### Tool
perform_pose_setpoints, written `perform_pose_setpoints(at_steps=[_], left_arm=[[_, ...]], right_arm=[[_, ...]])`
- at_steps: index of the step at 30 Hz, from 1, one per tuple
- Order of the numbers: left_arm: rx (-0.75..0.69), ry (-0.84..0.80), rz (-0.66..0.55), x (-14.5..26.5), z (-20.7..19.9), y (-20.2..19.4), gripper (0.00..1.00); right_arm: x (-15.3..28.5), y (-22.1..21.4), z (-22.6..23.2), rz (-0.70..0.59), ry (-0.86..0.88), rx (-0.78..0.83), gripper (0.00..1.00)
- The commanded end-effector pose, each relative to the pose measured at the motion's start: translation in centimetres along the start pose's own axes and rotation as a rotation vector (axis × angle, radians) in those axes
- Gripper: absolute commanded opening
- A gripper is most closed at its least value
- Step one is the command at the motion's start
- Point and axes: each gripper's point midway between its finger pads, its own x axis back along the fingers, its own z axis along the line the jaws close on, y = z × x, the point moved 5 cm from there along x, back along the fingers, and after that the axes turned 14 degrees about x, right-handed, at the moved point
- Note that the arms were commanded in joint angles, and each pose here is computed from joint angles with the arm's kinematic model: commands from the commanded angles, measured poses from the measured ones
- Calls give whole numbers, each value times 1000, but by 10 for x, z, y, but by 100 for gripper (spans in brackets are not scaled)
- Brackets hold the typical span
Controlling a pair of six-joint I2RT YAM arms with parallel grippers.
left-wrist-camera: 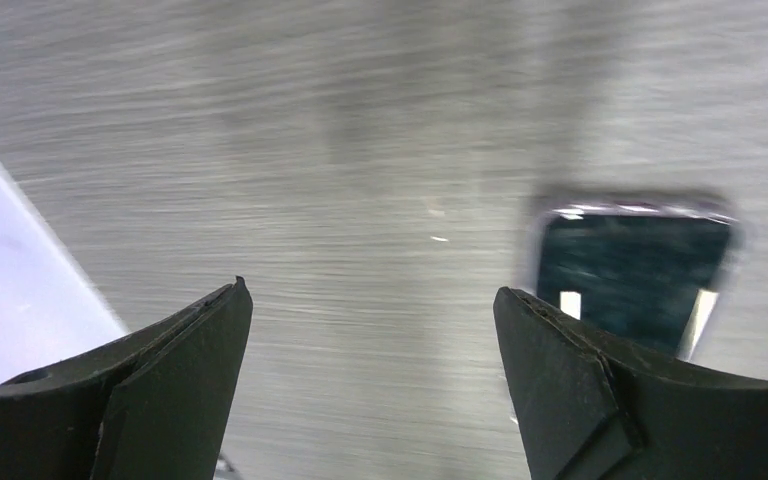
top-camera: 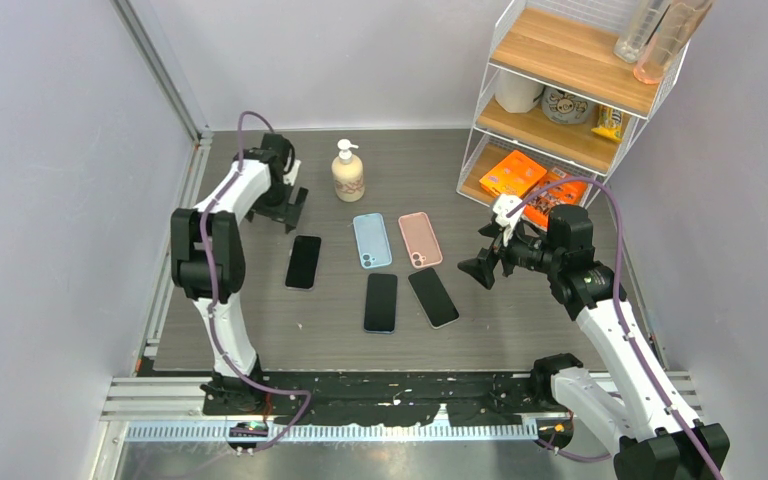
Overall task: Take the phone out of the phone case
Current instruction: Adjust the phone at the center of the board.
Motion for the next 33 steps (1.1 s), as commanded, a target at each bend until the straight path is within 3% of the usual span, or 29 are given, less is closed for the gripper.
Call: perform_pose_setpoints(at_steps=[1,20,33], left_arm=[[-77,201,-121,10,56,33,100],[-236,185,116,-20,27,-1,99],[-428,305,147,-25,13,-6,97]], right_arm=[[0,3,-4,-14,-8,26,96],[0,4,-3,-15,-10,31,96],[1,5,-3,-22,-9,33,96]])
